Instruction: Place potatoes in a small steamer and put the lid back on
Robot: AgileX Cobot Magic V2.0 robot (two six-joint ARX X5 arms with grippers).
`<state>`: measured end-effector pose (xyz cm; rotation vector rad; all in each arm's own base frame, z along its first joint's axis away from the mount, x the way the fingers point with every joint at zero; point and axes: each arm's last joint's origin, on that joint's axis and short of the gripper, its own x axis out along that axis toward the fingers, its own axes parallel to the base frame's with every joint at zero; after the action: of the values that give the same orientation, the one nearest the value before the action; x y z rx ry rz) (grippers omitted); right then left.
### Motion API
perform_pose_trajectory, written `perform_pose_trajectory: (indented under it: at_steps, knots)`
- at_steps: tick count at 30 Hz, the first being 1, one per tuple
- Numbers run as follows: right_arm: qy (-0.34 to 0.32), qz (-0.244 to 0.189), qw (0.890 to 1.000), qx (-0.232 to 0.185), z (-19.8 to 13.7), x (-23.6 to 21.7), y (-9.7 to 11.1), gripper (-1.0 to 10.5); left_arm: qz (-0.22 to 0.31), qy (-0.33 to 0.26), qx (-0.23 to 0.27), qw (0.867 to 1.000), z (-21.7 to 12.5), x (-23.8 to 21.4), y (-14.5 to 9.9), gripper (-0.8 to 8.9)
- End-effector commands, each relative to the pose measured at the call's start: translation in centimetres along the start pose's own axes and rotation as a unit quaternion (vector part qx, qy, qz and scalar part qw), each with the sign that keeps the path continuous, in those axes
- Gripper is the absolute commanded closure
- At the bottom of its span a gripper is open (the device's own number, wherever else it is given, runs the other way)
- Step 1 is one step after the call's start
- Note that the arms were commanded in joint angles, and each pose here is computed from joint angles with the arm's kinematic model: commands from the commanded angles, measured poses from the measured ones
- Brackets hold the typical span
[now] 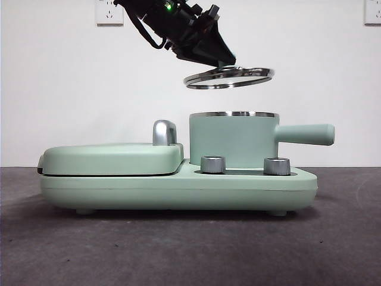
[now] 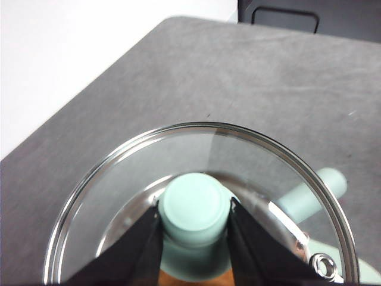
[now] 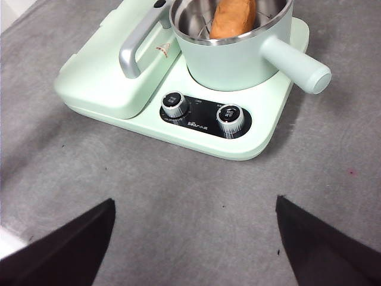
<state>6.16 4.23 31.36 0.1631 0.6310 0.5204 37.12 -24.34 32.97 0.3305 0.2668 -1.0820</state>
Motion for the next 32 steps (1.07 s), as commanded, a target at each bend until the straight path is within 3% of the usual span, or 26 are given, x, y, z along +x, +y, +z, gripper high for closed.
perform_pose_trajectory:
  at_steps: [1,24,32]
  knots:
    - [-0.007,0.003,1.000,0.004,0.2,-0.1,0.1,5.2,-0.021,-0.018,0.010,1.000,0.1,1.1,0.1,8.00]
    - [-0.011,0.005,1.000,0.014,0.3,-0.1,0.2,5.2,-0.034,0.019,-0.012,0.999,-3.4,4.4,0.6,7.99]
    - [-0.016,0.006,1.000,0.019,0.4,-0.1,0.2,5.2,-0.007,0.030,0.003,1.000,-3.5,4.4,0.8,7.99]
